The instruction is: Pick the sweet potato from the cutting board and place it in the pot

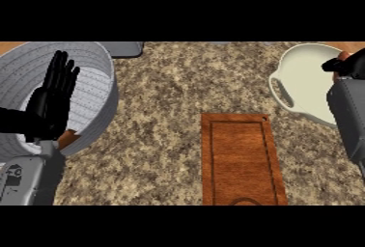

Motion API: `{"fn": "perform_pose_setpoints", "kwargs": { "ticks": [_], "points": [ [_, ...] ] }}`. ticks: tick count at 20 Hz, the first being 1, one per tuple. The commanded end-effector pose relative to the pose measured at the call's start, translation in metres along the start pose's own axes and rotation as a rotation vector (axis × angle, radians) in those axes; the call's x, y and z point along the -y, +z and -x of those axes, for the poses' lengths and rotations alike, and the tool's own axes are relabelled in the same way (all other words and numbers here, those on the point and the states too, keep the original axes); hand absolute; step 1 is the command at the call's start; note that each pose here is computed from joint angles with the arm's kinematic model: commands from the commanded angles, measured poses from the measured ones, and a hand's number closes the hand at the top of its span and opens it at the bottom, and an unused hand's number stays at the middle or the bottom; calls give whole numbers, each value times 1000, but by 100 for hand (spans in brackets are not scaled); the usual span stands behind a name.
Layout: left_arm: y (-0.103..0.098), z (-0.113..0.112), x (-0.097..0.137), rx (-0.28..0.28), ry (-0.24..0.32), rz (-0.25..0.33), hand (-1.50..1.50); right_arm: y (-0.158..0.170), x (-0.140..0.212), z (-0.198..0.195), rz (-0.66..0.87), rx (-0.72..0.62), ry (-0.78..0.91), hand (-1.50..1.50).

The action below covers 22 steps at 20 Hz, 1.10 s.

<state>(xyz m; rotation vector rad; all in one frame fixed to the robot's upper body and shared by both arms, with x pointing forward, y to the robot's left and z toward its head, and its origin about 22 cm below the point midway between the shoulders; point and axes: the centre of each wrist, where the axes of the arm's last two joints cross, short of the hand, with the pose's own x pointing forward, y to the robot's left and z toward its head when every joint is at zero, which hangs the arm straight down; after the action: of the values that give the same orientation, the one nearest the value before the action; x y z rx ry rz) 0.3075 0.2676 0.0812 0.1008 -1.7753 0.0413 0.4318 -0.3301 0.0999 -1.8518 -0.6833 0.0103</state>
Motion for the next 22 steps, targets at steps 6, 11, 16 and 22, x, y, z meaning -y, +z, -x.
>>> {"fn": "perform_pose_setpoints", "kwargs": {
  "ticks": [6, 11, 16, 22],
  "points": [
    [9, 8, 4, -7, 12, 14, 0, -9, -30, 42, -199, -174, -85, 150],
    [-11, -17, -1, 12, 4, 11, 0, -12, -39, 58, -298, -185, -234, -150],
    [-8, -13, -14, 0, 3, 29, 0, -28, -32, 62, -268, -59, -288, -150],
    [-2, -3, 12, 15, 11, 11, 0, -24, -16, 36, -121, -81, -564, -150]
  ]
}}
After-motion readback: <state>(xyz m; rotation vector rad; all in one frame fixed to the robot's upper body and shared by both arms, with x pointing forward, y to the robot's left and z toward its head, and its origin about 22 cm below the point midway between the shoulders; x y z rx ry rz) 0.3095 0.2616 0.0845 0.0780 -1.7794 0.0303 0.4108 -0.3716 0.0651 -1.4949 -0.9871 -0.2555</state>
